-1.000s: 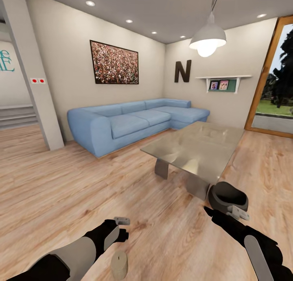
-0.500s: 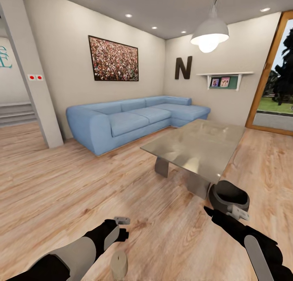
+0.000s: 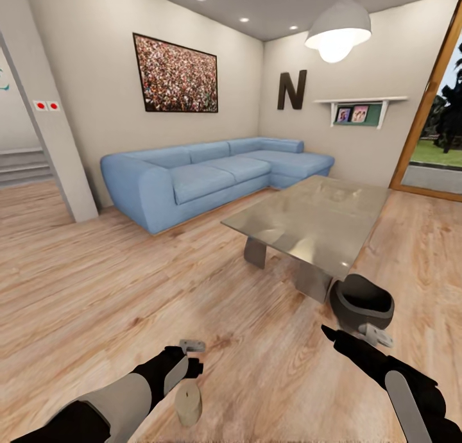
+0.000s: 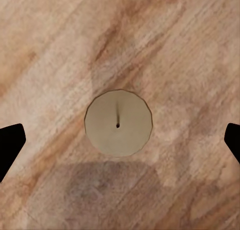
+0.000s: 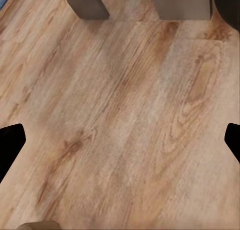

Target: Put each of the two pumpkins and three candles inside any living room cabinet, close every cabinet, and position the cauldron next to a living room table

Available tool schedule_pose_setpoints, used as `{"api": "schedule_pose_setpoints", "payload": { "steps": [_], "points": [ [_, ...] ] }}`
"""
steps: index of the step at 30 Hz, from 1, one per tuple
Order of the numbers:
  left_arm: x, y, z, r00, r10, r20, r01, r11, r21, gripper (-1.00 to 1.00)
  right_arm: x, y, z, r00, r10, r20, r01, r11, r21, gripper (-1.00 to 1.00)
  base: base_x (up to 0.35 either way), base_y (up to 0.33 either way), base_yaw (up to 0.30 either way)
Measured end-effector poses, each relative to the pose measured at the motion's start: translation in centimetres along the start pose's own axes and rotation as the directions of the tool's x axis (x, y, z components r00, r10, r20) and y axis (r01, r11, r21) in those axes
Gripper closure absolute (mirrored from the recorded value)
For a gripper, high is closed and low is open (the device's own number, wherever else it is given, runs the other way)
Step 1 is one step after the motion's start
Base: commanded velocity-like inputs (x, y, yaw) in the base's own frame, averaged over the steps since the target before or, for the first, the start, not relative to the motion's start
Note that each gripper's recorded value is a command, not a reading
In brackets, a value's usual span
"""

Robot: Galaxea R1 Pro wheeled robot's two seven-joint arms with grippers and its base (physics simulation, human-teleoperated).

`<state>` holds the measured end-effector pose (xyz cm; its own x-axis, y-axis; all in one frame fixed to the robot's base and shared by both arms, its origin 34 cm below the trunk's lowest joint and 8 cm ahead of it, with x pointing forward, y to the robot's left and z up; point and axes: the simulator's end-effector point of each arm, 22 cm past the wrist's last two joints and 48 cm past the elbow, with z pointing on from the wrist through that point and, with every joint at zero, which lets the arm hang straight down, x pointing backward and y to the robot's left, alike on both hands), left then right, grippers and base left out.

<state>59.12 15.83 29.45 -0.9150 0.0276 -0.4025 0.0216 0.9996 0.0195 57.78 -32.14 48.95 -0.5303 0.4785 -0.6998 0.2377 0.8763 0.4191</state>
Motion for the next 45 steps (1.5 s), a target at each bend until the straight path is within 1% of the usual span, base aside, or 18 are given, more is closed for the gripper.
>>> {"api": "schedule_pose_setpoints", "payload": {
  "steps": [6, 10, 13, 17, 19, 20, 22, 25, 29, 30, 33, 40, 43, 45],
  "points": [
    [0.7, 0.0, 1.0, 1.000, 0.001, -0.011, -0.001, 1.000, -0.001, -1.00, 0.9, -0.6, 0.7, 1.000, 0.002, -0.021, -0.002, 1.000, 0.012, -1.00, 0.000, 0.000, 0.000],
    [0.9, 0.0, 1.6, 1.000, -0.003, -0.006, 0.003, 1.000, 0.000, -1.00, 1.5, -1.0, 1.1, 0.999, 0.003, -0.035, -0.003, 1.000, 0.020, -1.00, 0.000, 0.000, 0.000],
    [1.3, -0.2, 2.1, 1.000, -0.007, -0.012, 0.007, 1.000, 0.005, -1.00, 2.0, -1.2, 1.5, 0.999, 0.004, -0.047, -0.003, 1.000, 0.026, -1.00, 0.000, 0.000, 0.000],
    [2.3, -0.3, 2.8, 0.999, -0.003, -0.043, 0.004, 1.000, 0.015, -1.00, 2.7, -1.5, 1.9, 0.998, 0.004, -0.063, -0.002, 0.999, 0.033, -1.00, 0.000, 0.000, 0.000],
    [3.2, -0.3, 3.0, 0.997, 0.004, -0.079, -0.002, 1.000, 0.019, -1.00, 3.1, -1.7, 2.2, 0.998, 0.005, -0.070, -0.002, 0.999, 0.037, -1.00, 0.000, 0.000, 0.000],
    [3.7, -0.3, 3.1, 0.994, 0.010, -0.107, -0.008, 1.000, 0.020, -1.00, 3.2, -1.8, 2.3, 0.997, 0.005, -0.074, -0.002, 0.999, 0.039, -1.00, 0.000, 0.000, 0.000],
    [4.2, -0.3, 3.3, 0.991, 0.015, -0.132, -0.012, 1.000, 0.022, -1.00, 3.6, -2.0, 2.5, 0.997, 0.006, -0.081, -0.002, 0.999, 0.043, -1.00, 0.000, 0.000, 0.000],
    [4.9, -0.2, 3.6, 0.987, 0.020, -0.161, -0.017, 1.000, 0.022, -1.00, 4.2, -2.0, 2.8, 0.996, 0.004, -0.095, 0.000, 0.999, 0.044, -1.00, 0.000, 0.000, 0.000],
    [5.4, 0.1, 4.2, 0.984, 0.016, -0.176, -0.012, 1.000, 0.020, -1.00, 5.2, -2.0, 3.3, 0.993, -0.003, -0.118, 0.009, 0.999, 0.044, -1.00, 0.000, 0.000, 0.000],
    [5.5, 0.3, 4.4, 0.984, 0.013, -0.175, -0.010, 1.000, 0.017, -1.00, 5.4, -2.0, 3.4, 0.993, -0.003, -0.122, 0.009, 0.999, 0.046, -1.00, 0.000, 0.000, 0.000],
    [4.9, 1.5, 4.8, 0.990, -0.003, -0.141, 0.003, 1.000, 0.002, -1.00, 5.6, -2.0, 3.5, 0.992, -0.005, -0.127, 0.010, 0.999, 0.046, -1.00, 0.000, 0.000, 0.000],
    [4.4, 1.9, 5.0, 0.994, -0.010, -0.112, 0.010, 1.000, -0.004, -1.00, 5.7, -2.0, 3.6, 0.992, -0.006, -0.129, 0.012, 0.999, 0.045, -1.00, 0.002, 0.000, 0.000],
    [3.9, 2.1, 5.1, 0.996, -0.014, -0.083, 0.013, 1.000, -0.007, -1.00, 5.7, -1.9, 3.6, 0.992, -0.006, -0.129, 0.011, 0.999, 0.044, -1.00, 0.143, 0.000, 0.000],
    [3.8, 2.1, 5.1, 0.997, -0.014, -0.076, 0.013, 1.000, -0.008, -1.00, 5.7, -1.9, 3.6, 0.992, -0.006, -0.129, 0.011, 0.999, 0.044, -1.00, 0.142, 0.000, 0.000]
  ]
}}
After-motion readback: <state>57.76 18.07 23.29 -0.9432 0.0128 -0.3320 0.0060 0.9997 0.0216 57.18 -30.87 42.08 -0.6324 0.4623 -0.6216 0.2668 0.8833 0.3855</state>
